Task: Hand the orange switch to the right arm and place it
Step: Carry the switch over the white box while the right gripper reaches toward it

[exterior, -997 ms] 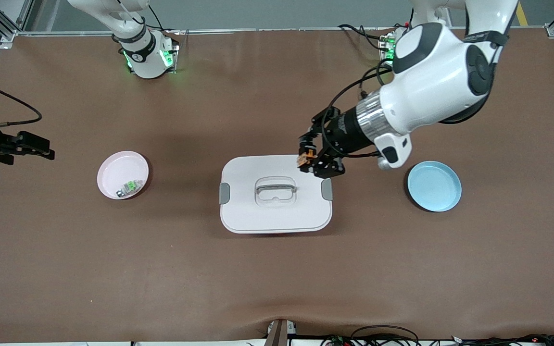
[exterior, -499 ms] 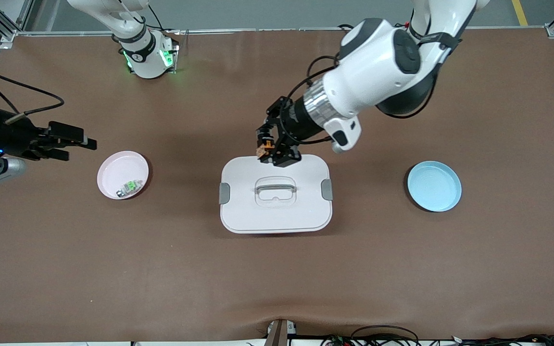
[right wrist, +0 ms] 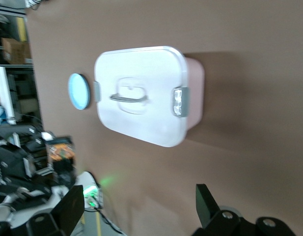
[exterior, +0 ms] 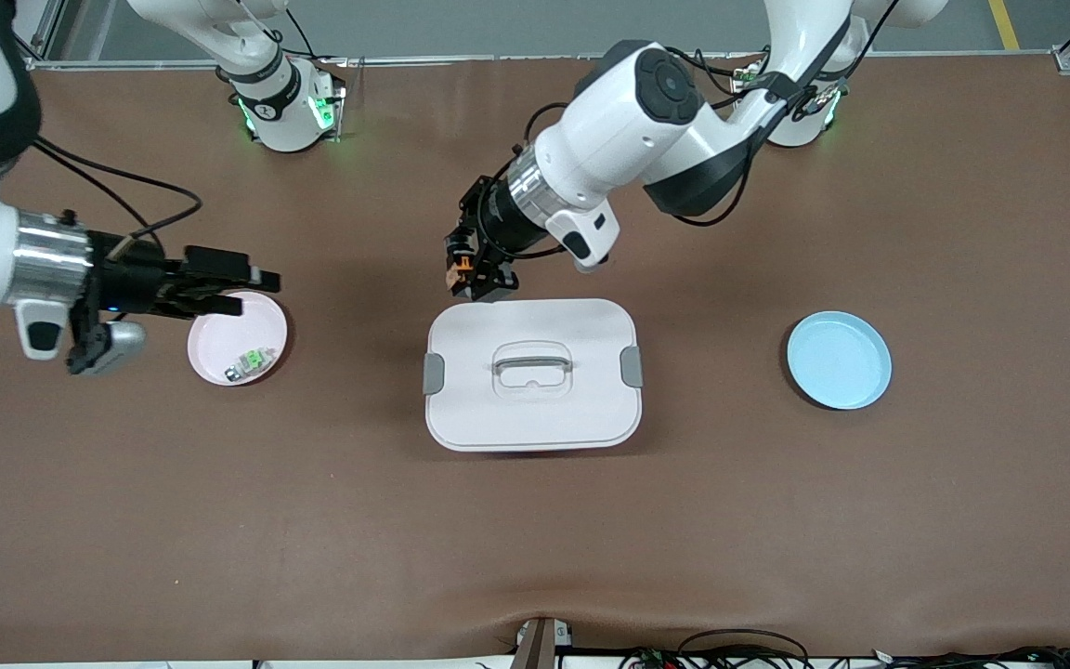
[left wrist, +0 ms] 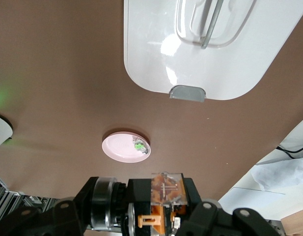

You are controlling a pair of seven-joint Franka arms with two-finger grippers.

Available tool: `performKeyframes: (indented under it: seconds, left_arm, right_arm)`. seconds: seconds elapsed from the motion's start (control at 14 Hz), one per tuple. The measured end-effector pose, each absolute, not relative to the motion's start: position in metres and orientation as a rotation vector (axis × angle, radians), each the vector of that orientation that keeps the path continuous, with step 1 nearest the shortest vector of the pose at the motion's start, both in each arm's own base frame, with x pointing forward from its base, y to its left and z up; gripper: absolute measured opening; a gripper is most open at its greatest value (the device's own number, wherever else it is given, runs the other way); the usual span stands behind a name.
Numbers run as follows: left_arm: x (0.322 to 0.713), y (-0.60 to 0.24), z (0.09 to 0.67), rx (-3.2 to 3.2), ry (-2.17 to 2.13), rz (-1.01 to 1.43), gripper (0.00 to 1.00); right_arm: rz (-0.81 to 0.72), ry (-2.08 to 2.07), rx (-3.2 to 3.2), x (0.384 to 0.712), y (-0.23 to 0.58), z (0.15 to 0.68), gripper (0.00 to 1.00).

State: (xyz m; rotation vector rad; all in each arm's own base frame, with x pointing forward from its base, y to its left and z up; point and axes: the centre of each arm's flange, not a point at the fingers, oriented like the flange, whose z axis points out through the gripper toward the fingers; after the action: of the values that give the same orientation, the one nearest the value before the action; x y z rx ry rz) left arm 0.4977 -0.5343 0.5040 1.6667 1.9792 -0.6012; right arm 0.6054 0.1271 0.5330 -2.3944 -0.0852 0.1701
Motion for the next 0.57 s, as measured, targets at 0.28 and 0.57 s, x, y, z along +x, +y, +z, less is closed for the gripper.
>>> performKeyframes:
  seconds: [0.28, 0.57]
  left_arm:
    - [0.485, -0.554, 0.493, 1.649, 1.989, -0.566, 0.73]
    - [0.480, -0.561, 0.487, 1.663, 1.982, -0.561, 0.73]
  right_arm:
    - [0.208, -0.034, -2.308, 0.587, 0.164, 0.505, 1.00]
    - [0.226, -0.076, -2.290, 0.572, 0.204, 0.500, 1.00]
